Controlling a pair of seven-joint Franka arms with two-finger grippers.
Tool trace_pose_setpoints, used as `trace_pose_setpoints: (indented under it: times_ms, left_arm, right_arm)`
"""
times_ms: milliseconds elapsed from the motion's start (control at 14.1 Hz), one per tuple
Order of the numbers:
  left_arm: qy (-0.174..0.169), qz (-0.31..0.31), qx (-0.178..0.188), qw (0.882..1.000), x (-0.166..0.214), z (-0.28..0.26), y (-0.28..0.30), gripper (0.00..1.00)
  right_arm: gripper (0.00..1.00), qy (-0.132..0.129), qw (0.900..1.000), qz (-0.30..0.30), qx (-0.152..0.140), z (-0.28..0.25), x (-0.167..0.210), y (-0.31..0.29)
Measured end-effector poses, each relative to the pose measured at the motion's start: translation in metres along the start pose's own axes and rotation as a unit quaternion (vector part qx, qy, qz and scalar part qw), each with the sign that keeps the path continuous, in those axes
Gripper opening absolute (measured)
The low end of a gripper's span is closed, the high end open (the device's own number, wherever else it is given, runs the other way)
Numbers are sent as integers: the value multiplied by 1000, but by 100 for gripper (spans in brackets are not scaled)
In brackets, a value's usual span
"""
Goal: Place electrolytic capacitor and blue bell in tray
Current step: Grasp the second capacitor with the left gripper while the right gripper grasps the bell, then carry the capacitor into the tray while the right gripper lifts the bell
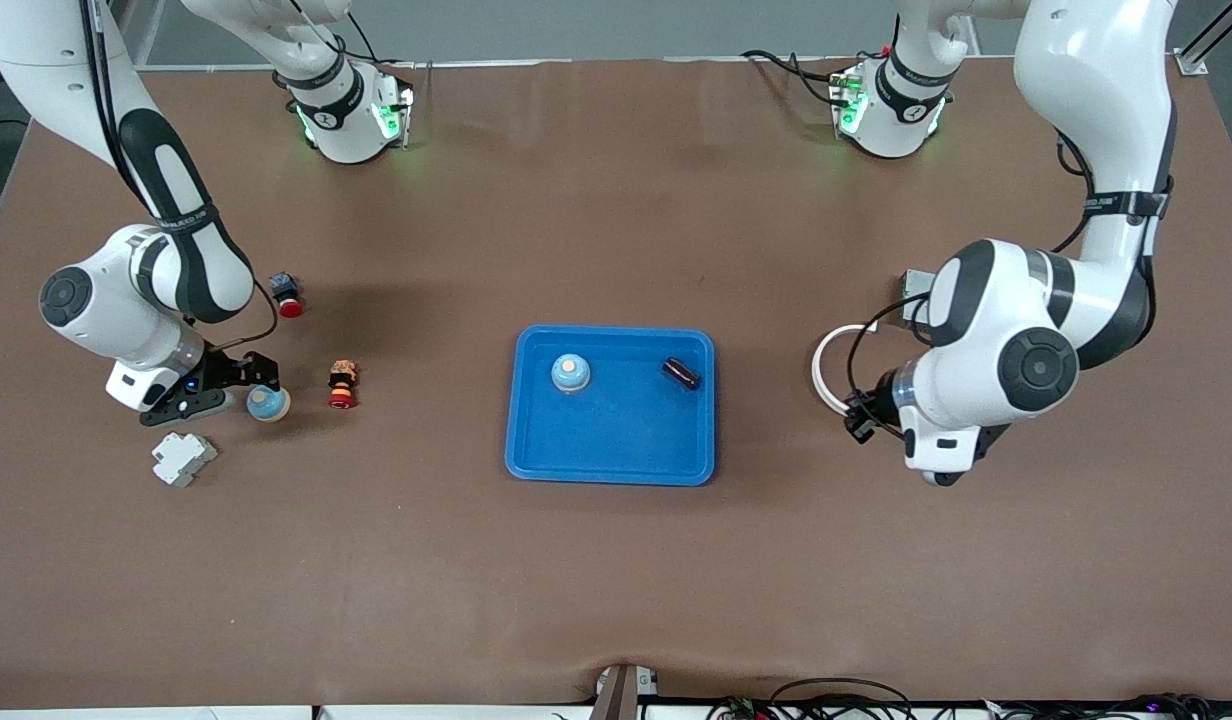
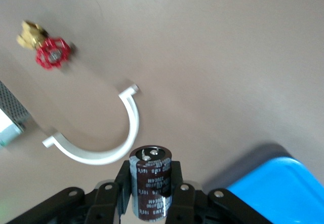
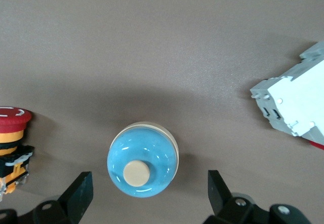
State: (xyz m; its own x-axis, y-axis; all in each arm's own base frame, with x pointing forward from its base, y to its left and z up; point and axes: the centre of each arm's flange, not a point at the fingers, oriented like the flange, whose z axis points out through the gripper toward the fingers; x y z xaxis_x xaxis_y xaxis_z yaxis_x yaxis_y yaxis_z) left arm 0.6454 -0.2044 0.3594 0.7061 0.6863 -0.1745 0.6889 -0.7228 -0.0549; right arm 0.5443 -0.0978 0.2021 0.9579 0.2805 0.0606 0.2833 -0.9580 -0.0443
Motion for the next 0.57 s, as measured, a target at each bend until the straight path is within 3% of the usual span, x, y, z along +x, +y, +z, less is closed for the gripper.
trace_pose_setpoints:
  times_ms: [569]
  left_arm:
    - [1,-80,0,997,-92,44,76,34]
  right_arm:
    - [100,-5,1000,2,4,9,-2,-1]
